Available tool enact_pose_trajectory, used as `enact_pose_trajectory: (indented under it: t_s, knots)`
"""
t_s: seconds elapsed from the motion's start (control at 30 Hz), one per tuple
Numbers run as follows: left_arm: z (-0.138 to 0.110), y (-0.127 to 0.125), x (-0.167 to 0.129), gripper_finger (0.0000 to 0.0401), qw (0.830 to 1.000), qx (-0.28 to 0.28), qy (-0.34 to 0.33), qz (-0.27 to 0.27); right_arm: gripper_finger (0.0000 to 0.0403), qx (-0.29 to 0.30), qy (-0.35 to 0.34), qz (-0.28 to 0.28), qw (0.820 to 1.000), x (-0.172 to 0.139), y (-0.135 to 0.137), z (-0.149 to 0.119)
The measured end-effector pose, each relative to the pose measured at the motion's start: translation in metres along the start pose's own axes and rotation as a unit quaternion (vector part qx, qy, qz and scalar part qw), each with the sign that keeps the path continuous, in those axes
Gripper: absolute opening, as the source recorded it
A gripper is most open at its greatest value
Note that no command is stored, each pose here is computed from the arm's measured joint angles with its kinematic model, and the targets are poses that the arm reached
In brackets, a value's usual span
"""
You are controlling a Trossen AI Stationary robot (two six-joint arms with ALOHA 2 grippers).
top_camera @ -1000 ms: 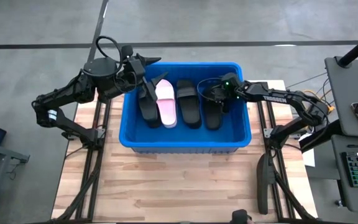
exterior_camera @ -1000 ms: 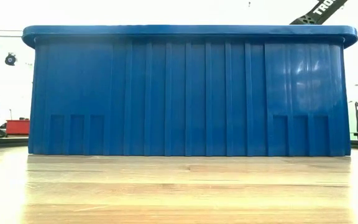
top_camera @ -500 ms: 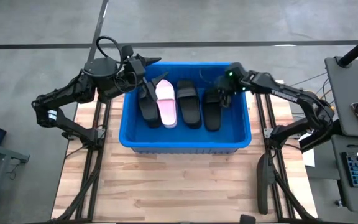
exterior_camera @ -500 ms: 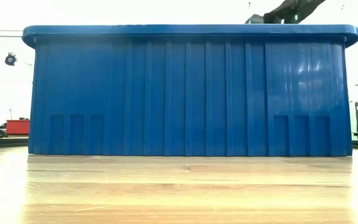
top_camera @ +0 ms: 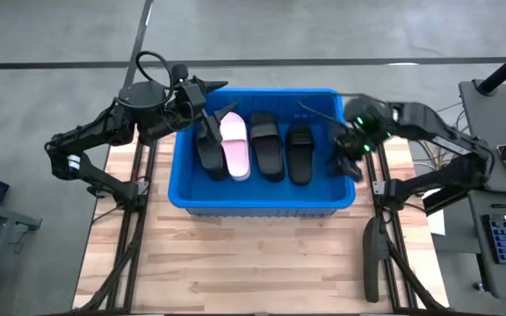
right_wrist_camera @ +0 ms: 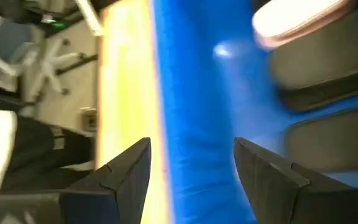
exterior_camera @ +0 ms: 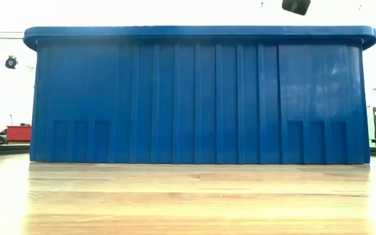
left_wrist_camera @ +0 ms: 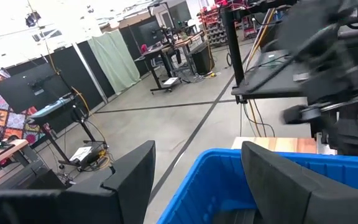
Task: Pick and place slides into bin
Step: Put the black slide into the bin
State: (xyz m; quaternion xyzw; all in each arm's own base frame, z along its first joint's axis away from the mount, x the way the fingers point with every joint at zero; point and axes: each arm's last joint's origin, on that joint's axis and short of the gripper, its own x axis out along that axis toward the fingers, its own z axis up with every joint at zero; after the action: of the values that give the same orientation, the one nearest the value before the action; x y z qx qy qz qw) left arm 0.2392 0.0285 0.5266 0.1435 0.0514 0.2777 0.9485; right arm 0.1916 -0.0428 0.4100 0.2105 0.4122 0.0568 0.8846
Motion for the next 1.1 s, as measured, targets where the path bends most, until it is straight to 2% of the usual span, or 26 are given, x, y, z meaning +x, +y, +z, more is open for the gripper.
enact_pose_trajectory:
  t_s: [0.07,0.37,0.5,0.6,0.7,0.77,0.83,0.97,1.03,1.1]
  knots:
    - [0.0,0.0,0.0,0.0223,1.0,0.0,0.0,0.0,0.0219,0.024,0.005,0.005,1.0,-0.002,0.021,-0.009]
    - [0.0,0.0,0.0,0.0223,1.0,0.0,0.0,0.0,0.0219,0.126,0.015,-0.041,0.991,0.006,0.106,-0.058]
    - [0.0,0.0,0.0,0.0223,1.0,0.0,-0.001,-0.003,0.0219,0.204,0.013,-0.064,0.977,0.021,0.138,-0.079]
    - [0.0,0.0,0.0,0.0223,1.0,0.0,-0.001,-0.003,0.0219,0.304,0.025,-0.086,0.948,0.038,0.156,-0.093]
    - [0.0,0.0,0.0,0.0223,1.0,0.0,-0.002,-0.005,0.0219,0.398,0.052,-0.116,0.908,0.061,0.173,-0.106]
    - [0.0,0.0,0.0,0.0223,1.0,0.0,-0.002,-0.005,0.0219,0.453,0.085,-0.141,0.876,0.076,0.183,-0.116]
    - [0.0,0.0,0.0,0.0223,1.0,0.0,-0.002,-0.005,0.0219,0.503,0.135,-0.173,0.836,0.092,0.191,-0.126]
    - [0.0,0.0,0.0,0.0223,1.0,0.0,-0.001,-0.006,0.0219,0.539,0.243,-0.236,0.771,0.119,0.207,-0.147]
    - [0.0,0.0,0.0,0.0223,1.0,0.0,-0.001,-0.006,0.0217,0.539,0.271,-0.256,0.755,0.132,0.214,-0.156]
    - [0.0,0.0,0.0,0.0223,1.0,0.0,-0.001,-0.006,0.0214,0.536,0.277,-0.268,0.751,0.143,0.219,-0.163]
